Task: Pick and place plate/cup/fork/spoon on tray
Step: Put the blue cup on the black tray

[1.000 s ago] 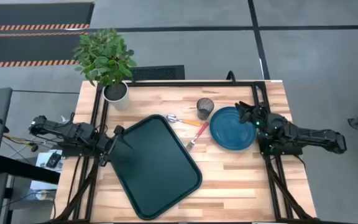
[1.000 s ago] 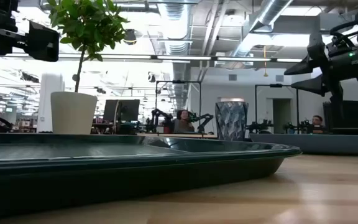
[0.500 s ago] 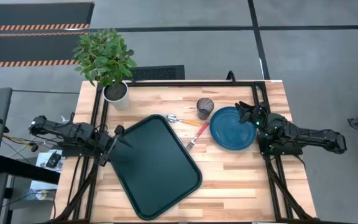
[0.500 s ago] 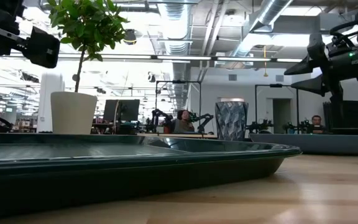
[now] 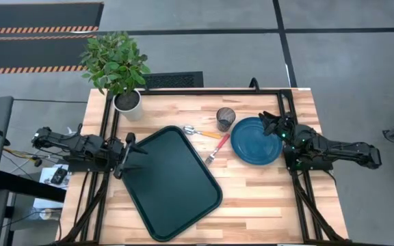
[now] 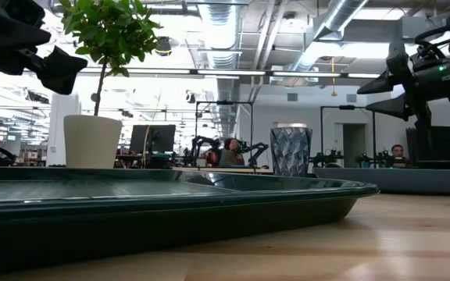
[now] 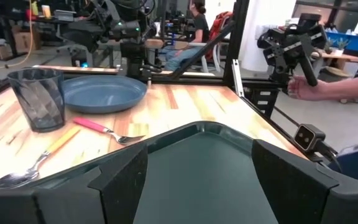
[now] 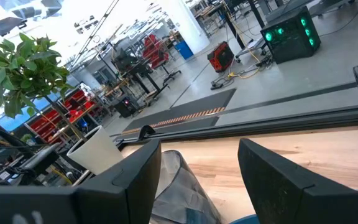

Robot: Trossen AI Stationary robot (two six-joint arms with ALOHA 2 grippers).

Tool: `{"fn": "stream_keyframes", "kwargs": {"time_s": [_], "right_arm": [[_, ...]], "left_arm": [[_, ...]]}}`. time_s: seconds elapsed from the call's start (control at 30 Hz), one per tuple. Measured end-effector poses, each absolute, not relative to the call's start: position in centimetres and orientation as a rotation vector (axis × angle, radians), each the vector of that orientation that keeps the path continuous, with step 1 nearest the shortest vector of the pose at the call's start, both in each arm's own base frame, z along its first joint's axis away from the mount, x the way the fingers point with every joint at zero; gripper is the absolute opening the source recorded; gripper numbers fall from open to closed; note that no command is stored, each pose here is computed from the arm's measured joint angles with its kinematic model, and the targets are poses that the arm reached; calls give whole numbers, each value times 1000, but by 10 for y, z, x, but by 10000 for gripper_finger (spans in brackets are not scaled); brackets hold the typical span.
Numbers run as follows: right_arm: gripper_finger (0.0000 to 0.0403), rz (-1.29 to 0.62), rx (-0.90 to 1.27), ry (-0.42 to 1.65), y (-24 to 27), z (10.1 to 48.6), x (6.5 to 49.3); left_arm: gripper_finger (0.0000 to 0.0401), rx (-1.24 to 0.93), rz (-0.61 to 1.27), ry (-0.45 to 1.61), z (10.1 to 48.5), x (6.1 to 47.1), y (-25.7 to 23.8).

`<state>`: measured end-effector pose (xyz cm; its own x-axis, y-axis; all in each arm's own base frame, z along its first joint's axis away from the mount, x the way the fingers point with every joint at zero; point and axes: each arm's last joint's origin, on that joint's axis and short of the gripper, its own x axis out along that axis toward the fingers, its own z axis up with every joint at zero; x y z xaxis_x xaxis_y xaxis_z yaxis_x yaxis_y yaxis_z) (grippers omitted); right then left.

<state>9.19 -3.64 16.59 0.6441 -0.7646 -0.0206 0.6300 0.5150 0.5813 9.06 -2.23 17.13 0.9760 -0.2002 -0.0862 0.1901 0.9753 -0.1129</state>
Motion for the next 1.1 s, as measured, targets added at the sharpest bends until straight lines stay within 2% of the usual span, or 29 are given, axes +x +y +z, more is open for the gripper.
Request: {"fn": "stream_keyframes", "kwargs": {"time_s": [0.2,0.33,0.63,0.8,0.97,1.1], "right_arm": [[240,-846,593,-260,-36,167,92],[240,-829,641,-346,-37,172,92],[240,-790,716,-451,-37,180,91],[240,-802,703,-448,-38,180,91],[240,-930,658,-407,-42,173,88],[240,-961,653,-366,-43,169,88]], "left_arm": [[277,-103,-195,97,171,91,-22],[277,-90,-193,88,172,91,-22],[277,-246,-186,-52,186,91,-22],[277,-229,-58,-129,192,91,-18],[277,-246,87,-119,190,91,-14],[277,-206,169,-128,191,90,-11]]}}
